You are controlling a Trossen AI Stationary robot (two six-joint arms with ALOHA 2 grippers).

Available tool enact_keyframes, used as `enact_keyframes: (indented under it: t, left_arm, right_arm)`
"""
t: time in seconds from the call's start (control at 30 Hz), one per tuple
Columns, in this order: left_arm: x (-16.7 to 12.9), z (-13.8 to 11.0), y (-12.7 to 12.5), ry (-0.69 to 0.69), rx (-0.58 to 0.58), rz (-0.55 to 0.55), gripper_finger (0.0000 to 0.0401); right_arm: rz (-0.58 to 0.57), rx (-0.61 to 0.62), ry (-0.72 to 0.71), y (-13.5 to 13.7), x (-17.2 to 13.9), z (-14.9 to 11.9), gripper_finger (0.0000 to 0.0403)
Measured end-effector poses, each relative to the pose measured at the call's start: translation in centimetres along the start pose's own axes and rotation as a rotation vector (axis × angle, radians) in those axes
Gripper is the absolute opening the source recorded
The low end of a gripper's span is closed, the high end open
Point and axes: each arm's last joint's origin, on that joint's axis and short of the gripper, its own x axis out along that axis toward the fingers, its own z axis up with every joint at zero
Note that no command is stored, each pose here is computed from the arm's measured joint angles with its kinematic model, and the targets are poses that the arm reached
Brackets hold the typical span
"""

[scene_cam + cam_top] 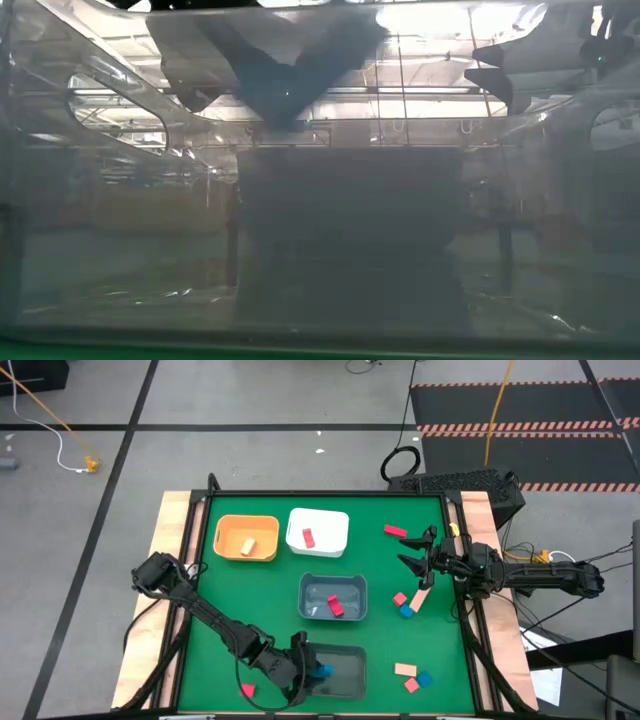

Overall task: Sort & place blocks by color
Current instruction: Put the bottom left blue wooden block into the black bin, then put the bottom red wooden block into the blue bin

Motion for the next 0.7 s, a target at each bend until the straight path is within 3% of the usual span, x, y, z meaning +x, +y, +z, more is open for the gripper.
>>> enact_keyframes:
  t: [0.23, 0.4, 0.7]
  left_arm:
    - [0.0, 0.5, -0.2, -0.041, -0.05, -0.023, 0.0184]
    - [-0.6, 1.1, -0.4, -0.068, -0.02, -0.039, 0.0196]
    - [-6.2, 3.9, -1.7, -0.143, -0.036, -0.044, 0.02]
  right_arm:
    - [0.0, 0.0, -0.001, 0.0, 0.0, 0.0, 0.021]
    - [-0.001, 0.0, 0.0, 0.0, 0.0, 0.0, 0.021]
    - [0.0, 0.0, 0.0, 0.0, 0.0, 0.0, 0.021]
